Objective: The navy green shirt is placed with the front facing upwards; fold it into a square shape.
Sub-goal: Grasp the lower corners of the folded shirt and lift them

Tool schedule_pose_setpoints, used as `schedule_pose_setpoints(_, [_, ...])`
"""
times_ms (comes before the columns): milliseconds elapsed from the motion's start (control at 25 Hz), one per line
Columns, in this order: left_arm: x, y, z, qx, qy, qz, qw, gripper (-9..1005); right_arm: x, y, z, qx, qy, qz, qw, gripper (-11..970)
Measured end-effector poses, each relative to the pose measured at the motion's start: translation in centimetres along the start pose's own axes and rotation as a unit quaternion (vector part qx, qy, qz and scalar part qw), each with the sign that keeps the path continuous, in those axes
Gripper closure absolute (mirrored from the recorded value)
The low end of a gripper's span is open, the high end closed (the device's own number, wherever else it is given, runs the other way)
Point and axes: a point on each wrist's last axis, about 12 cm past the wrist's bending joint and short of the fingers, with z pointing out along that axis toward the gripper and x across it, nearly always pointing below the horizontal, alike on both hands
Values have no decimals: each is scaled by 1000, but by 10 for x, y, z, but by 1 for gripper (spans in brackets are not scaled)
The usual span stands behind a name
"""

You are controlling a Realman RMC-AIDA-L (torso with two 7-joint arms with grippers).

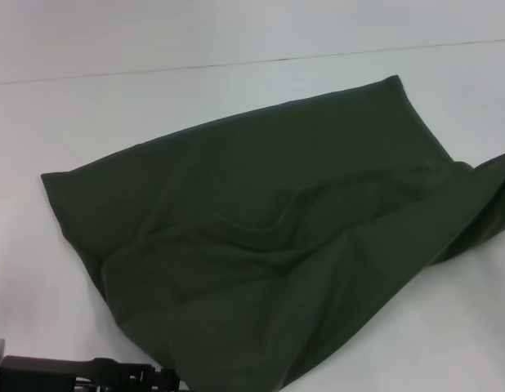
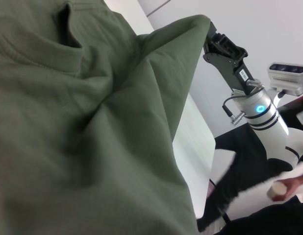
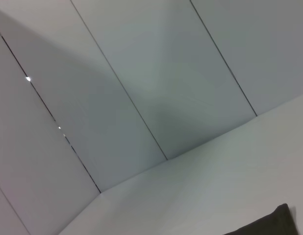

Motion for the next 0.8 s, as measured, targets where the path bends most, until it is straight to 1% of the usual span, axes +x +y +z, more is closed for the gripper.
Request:
schedule_pose_setpoints(480, [-11, 3, 7, -10, -6, 11, 1000, 137, 0, 0, 0, 0, 1, 0, 1000, 913])
schedule_pose_setpoints(800, [-8, 3, 6, -9, 0, 9, 1000, 138, 1, 1, 0, -1, 0, 1, 1000, 913])
